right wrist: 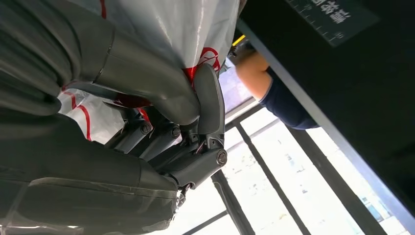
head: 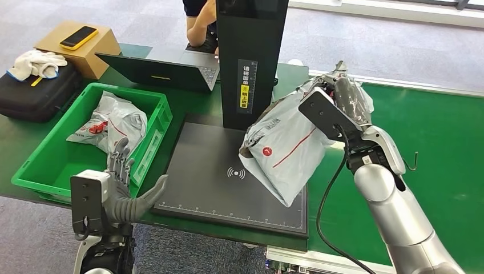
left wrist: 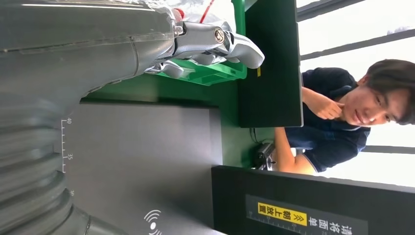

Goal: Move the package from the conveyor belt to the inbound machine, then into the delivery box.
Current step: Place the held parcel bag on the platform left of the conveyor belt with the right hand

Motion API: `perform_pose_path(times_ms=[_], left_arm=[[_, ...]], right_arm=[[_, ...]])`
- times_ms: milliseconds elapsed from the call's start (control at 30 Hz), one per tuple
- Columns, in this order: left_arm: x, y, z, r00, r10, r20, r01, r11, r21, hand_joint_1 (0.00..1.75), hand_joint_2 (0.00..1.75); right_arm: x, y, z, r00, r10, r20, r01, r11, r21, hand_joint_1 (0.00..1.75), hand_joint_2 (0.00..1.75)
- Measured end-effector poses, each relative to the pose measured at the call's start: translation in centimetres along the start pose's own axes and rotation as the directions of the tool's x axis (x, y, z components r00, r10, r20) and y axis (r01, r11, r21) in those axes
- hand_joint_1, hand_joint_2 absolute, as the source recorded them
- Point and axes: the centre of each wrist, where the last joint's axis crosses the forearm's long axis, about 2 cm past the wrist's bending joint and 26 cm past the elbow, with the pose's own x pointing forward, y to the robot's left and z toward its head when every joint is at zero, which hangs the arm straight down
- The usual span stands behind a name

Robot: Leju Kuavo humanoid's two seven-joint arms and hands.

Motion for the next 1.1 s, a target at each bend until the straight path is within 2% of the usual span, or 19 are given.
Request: perform_pose_path(times_ms=[133,267,433,600,833,867,967,1000,1100], left_arm=[[0.1,-0.1,-0.1,1.0,0.002,0.003,-0.002,1.0,-0.001,0.0,1.75],[0.1,-0.2,-0.4,1.0,0.007,0.013,-0.007,1.0,-0.015,0.0,1.75],[0.1,-0.5,-0.7,1.0,0.017,0.017,-0.016,0.999,-0.034,0.0,1.75],[0.4,-1.0,-1.0,1.0,0.029,0.012,-0.028,0.998,-0.053,0.0,1.75],[0.3,-1.2,-1.2,0.999,0.035,0.006,-0.034,0.997,-0.073,0.0,1.75],[0.2,-1.2,-1.2,0.999,0.035,0.004,-0.035,0.997,-0.075,0.0,1.75],[0.2,-1.3,-1.3,0.999,0.036,0.004,-0.036,0.996,-0.083,0.0,1.75],[0.2,-1.3,-1.4,0.999,0.036,0.004,-0.036,0.996,-0.086,0.0,1.75],[0.3,-1.4,-1.6,0.999,0.038,0.004,-0.038,0.995,-0.092,0.0,1.75]], right_arm=[[0.6,0.3,-0.3,1.0,-0.012,0.011,0.012,1.0,0.005,1.75,1.75],[1.3,1.6,-0.7,0.999,-0.023,0.023,0.021,0.997,0.075,1.75,1.75],[1.7,6.4,-1.3,0.998,-0.07,0.003,0.067,0.971,0.231,1.75,1.75],[2.4,11.2,-2.1,0.991,-0.122,-0.06,0.136,0.907,0.398,1.75,1.75],[3.3,16.0,-1.5,0.978,-0.145,-0.148,0.202,0.821,0.534,1.74,1.75],[3.4,16.4,-1.3,0.977,-0.143,-0.159,0.208,0.813,0.544,1.58,1.75],[3.6,17.3,-1.2,0.974,-0.133,-0.185,0.217,0.797,0.564,0.28,1.75],[3.6,17.4,-1.1,0.973,-0.13,-0.193,0.219,0.794,0.568,0.0,1.75],[3.6,17.8,-1.0,0.968,-0.134,-0.214,0.235,0.79,0.566,0.0,1.75]])
